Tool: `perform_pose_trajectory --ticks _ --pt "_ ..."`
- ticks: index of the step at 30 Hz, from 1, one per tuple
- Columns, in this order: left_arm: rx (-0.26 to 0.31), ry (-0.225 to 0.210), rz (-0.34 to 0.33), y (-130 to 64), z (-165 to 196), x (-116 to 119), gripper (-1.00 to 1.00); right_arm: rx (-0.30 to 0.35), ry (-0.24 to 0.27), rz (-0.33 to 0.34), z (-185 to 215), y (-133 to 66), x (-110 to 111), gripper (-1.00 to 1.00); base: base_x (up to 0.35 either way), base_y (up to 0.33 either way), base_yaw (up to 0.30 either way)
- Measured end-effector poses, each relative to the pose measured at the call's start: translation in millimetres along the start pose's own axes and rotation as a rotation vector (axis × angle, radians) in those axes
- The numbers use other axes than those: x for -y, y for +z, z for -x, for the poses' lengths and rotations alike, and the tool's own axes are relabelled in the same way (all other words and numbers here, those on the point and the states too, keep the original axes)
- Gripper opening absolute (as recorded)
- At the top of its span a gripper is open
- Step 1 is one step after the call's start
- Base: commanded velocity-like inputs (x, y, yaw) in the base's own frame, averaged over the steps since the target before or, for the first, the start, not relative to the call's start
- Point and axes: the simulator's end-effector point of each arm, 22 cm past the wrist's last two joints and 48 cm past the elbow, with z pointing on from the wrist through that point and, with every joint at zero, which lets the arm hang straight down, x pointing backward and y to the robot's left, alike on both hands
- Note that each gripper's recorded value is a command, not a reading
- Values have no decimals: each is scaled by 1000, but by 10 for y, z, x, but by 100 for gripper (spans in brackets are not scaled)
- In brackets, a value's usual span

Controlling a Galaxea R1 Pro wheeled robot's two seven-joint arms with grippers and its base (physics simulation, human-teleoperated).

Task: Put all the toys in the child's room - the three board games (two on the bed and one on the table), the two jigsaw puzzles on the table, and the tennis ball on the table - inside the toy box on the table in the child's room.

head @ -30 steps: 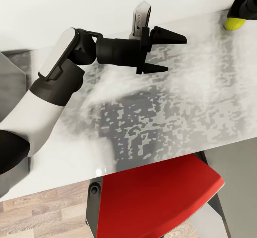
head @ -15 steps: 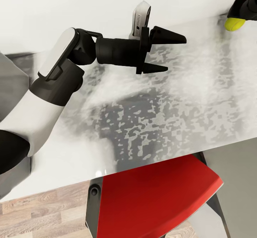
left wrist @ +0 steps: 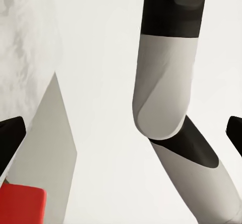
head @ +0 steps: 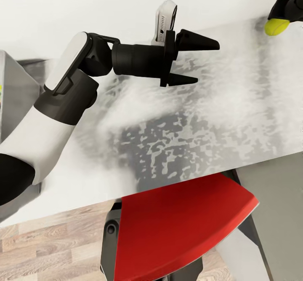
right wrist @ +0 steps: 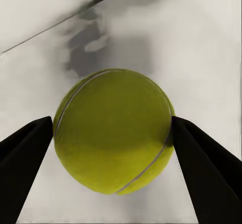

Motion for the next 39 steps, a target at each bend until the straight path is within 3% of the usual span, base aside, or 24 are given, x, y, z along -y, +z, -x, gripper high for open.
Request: perform_pose_trajectory --ticks 4,15,29,39 --pt "0 6 0 0 1 45 100 -12 -3 12 31 -79 4 -100 -95 0 0" --pt "1 25 1 -5 3 177 100 -33 51 52 116 -231 61 -100 -132 17 0" --pt "10 46 11 -70 29 307 100 -17 90 130 273 -404 -5 -100 -132 87 0" --pt "17 74 7 -94 56 490 100 -33 200 251 374 -538 -32 -100 -76 51 0"
